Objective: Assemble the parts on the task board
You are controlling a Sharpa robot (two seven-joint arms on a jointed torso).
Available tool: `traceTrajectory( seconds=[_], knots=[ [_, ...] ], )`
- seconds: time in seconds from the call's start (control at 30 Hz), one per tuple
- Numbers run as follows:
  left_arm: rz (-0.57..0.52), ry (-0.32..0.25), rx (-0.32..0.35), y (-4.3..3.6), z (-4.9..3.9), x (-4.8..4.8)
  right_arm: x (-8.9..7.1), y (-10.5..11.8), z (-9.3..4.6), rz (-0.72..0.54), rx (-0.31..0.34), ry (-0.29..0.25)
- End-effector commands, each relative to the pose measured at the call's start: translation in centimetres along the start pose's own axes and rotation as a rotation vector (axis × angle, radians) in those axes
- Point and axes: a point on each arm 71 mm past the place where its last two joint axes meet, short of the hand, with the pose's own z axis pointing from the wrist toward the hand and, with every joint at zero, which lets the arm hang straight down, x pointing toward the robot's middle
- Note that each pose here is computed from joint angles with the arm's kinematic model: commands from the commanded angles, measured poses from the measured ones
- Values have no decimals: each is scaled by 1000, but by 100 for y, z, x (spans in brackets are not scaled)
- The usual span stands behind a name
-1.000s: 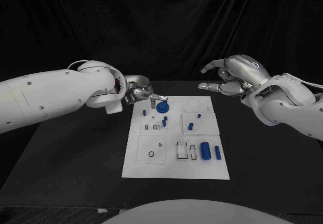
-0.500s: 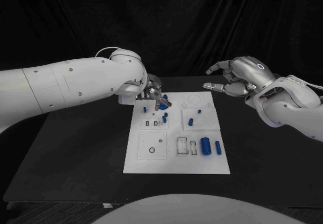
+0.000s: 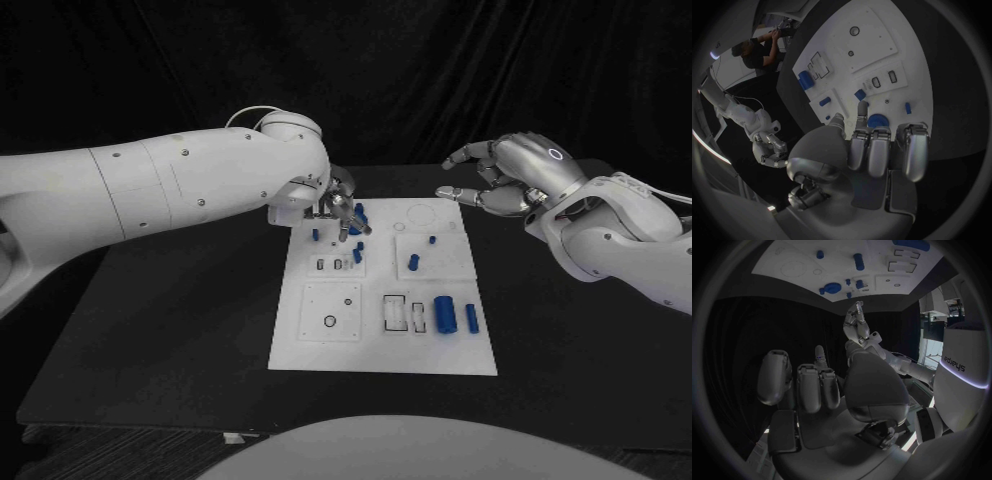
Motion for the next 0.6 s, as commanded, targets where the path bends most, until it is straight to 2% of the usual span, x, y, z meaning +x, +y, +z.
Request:
traceTrajectory(
  seconds=[0.03,0.27,0.6],
  knots=[
    [0,13,-10,3,56,42,14,-11,-4,-5,15,3],
    [-10,29,-19,23,140,111,14,-13,-10,-5,14,1],
    [-17,50,-13,2,242,201,32,-1,7,-6,4,-9]
  ],
)
